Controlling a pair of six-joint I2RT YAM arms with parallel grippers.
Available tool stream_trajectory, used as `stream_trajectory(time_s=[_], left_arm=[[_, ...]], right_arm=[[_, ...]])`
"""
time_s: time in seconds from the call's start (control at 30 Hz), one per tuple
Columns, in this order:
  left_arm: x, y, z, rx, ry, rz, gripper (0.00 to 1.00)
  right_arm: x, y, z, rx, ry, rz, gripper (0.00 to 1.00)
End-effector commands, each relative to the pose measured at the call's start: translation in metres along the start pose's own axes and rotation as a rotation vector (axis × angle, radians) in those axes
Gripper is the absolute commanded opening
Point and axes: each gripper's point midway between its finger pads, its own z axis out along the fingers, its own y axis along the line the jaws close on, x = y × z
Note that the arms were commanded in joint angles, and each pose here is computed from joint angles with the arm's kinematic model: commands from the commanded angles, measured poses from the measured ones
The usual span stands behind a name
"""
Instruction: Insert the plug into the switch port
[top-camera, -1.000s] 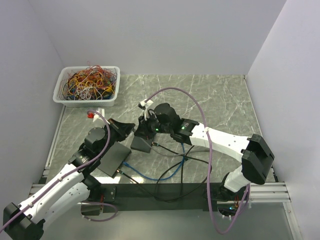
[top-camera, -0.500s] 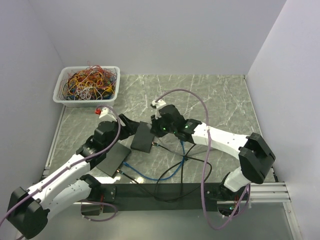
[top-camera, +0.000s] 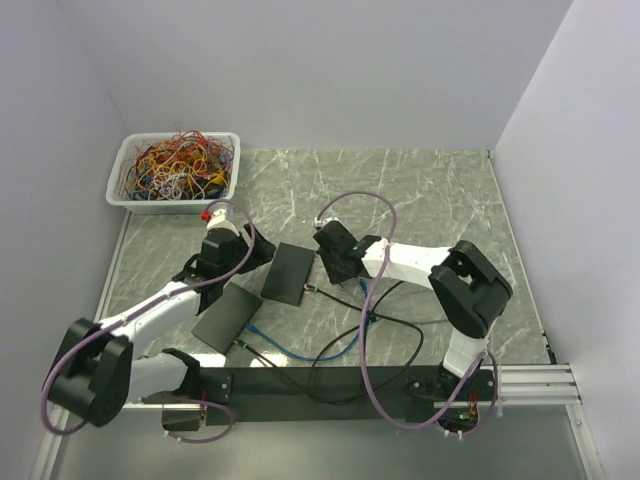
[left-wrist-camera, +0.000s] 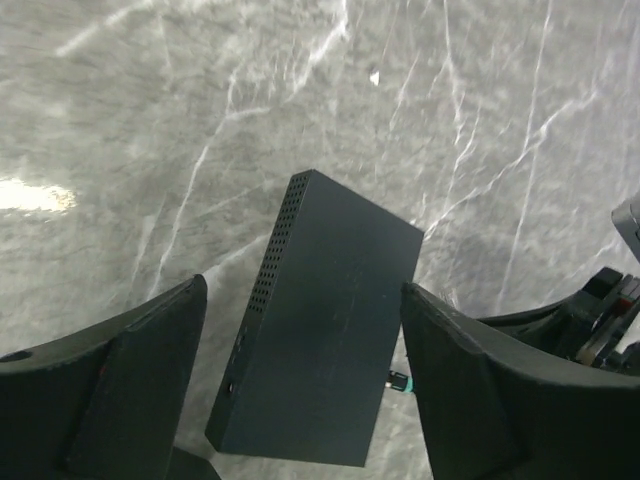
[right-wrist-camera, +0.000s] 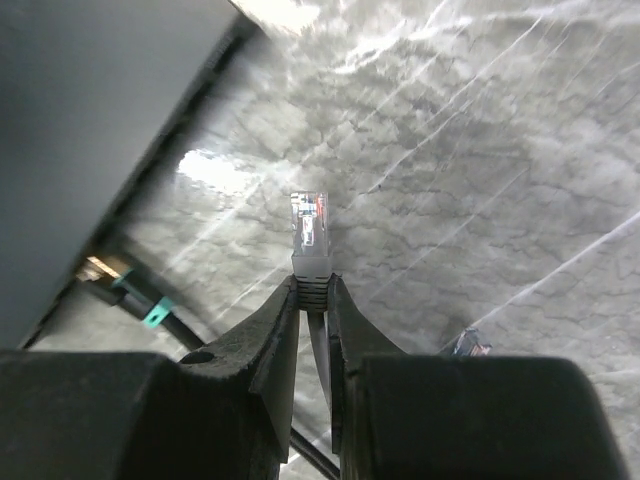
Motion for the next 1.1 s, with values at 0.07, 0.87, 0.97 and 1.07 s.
stream_trajectory(time_s=[0.07, 0.87, 0.97, 1.07], left_arm=[[-0.016, -0.032, 0.018, 0.138, -0.037, 0.061, 0.8], [0.036, -0.032, 0.09, 0.191, 0.158, 0.079, 0.64], [0.042, -0.031, 0.091, 0.201, 0.174, 0.071, 0.63], [0.044, -0.031, 0.092, 0.209, 0.179, 0.066, 0.63]], right_arm=[[-0.015, 0.006, -0.004, 0.004, -0.008, -0.01, 0.0], [-0.013, 0.045, 0.007, -0.104, 0.058, -0.087, 0.0], [-0.019, 0.051, 0.005, -0.134, 0.053, -0.083, 0.0], [-0.022, 0.057, 0.005, -0.155, 0.052, -0.083, 0.0]])
